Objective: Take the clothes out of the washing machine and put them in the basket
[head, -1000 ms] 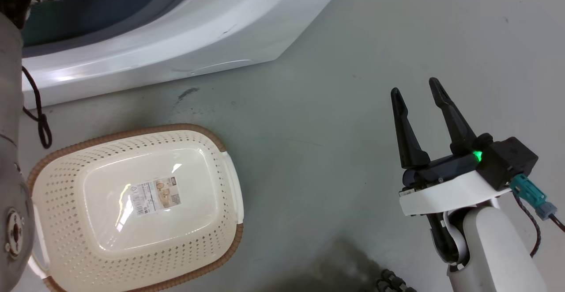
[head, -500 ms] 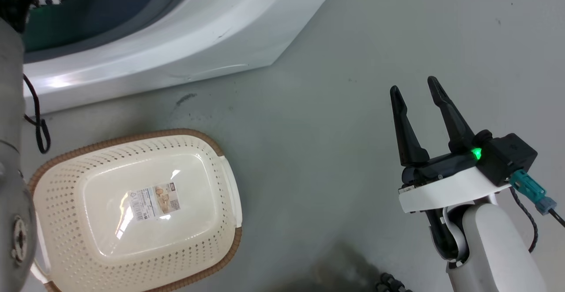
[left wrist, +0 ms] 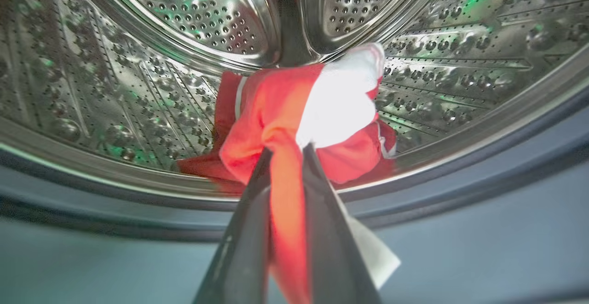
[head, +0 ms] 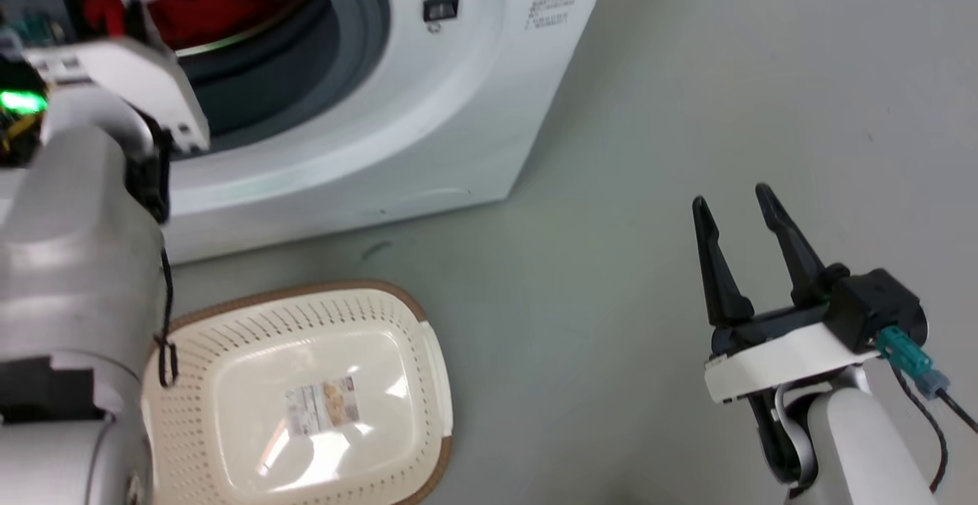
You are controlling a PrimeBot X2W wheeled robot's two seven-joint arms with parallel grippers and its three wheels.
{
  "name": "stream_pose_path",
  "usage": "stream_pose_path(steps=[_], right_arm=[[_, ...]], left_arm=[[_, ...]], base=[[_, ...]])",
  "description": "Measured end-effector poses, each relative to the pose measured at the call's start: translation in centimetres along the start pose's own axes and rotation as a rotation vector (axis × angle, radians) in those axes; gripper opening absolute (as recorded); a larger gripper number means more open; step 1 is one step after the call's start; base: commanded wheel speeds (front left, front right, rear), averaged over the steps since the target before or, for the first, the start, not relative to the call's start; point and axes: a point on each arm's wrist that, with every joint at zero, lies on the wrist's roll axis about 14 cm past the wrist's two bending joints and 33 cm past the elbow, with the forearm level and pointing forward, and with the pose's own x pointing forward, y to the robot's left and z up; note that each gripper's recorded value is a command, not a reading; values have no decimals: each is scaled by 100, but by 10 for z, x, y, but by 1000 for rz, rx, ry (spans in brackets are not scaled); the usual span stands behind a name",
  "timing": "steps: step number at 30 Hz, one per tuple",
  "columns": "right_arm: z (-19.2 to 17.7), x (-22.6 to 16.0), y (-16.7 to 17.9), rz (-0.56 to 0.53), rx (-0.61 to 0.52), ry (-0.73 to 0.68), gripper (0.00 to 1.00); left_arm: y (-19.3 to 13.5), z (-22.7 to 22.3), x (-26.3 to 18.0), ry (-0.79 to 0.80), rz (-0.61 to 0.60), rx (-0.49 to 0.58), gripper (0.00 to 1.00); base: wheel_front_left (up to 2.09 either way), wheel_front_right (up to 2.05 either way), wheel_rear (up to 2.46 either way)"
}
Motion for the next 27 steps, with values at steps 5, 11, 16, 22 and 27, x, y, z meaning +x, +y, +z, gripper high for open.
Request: stream_pose_path(steps=[5,11,16,22,27], right_arm=[[15,-11,7,16,1,-39,100],[35,-24,13,32,7,-93,100],[47,-36,18,42,15,-128,100],[56,-50,22,51,20,-149,100],[62,-62,23,52,21,-163,100]], left_arm=[[4,18,-32,-81,1,-17,0],[6,60,-68,-216,-10,-24,0],[7,76,-104,-308,-12,-43,0],[9,94,-147,-414,-4,-70,0],[5,95,-187,-481,-6,-85,0]], base=[[0,0,0],[0,0,0],[0,0,0],[0,0,0],[0,0,0]])
